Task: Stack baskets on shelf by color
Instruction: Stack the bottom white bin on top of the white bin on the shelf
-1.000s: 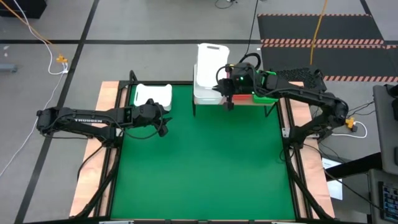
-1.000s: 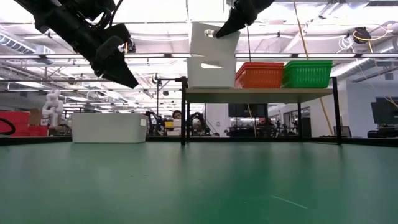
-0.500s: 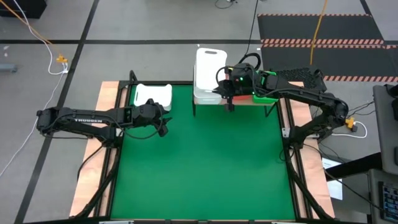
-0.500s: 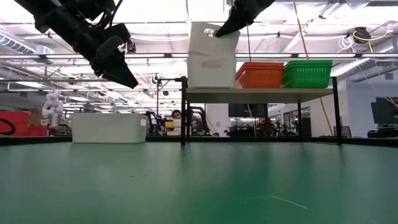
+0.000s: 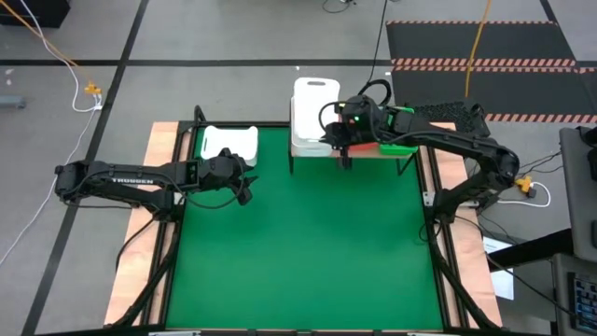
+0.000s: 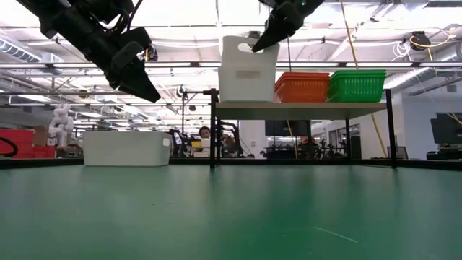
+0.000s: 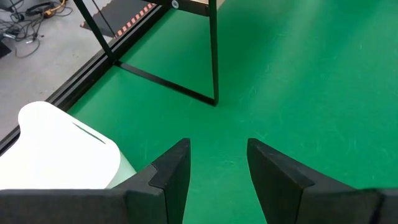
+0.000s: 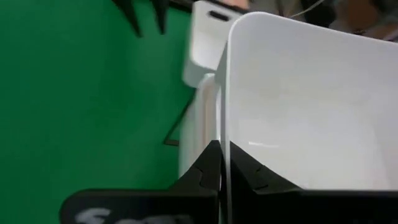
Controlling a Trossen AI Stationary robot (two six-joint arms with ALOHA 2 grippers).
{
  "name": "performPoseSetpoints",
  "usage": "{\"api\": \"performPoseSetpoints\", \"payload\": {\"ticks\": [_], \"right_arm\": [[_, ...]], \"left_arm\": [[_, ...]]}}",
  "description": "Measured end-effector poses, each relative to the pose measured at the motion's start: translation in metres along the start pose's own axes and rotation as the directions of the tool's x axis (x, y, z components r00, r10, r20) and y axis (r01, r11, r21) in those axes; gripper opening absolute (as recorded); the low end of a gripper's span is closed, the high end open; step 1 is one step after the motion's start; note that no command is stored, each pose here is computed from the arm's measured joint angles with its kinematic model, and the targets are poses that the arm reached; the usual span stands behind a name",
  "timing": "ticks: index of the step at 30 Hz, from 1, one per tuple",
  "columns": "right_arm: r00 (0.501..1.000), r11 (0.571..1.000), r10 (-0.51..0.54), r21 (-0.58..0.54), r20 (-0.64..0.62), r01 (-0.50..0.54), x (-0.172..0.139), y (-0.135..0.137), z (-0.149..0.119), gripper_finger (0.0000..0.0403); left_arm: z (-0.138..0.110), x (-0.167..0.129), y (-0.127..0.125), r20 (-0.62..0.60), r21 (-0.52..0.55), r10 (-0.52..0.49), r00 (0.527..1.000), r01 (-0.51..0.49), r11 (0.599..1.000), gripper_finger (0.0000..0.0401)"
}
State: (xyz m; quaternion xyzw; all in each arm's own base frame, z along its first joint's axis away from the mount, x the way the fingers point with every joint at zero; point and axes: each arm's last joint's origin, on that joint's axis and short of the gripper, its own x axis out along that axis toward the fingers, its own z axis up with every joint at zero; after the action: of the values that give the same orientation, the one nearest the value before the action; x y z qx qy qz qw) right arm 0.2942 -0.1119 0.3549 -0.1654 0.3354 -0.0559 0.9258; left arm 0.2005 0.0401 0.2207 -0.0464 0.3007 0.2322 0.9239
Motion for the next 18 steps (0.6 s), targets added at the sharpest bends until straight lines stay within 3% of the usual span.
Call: {"api": "performPoseSetpoints", "payload": {"ticks": [10, 18], "right_arm": [[1.0, 0.999, 0.028, 0.033, 0.01, -0.028, 0.004, -0.008, -0.005, 0.0008], [1.0, 0.999, 0.011, 0.052, 0.02, -0.012, 0.003, -0.011, -0.005, 0.0096]], "left_arm": [[0.0, 0.0, 0.0, 0.0, 0.006, 0.0, 1.0, 0.0, 1.0, 0.0159], [0.0, 0.0, 0.0, 0.0, 0.02, 0.0, 1.0, 0.0, 1.0, 0.0159]]}}
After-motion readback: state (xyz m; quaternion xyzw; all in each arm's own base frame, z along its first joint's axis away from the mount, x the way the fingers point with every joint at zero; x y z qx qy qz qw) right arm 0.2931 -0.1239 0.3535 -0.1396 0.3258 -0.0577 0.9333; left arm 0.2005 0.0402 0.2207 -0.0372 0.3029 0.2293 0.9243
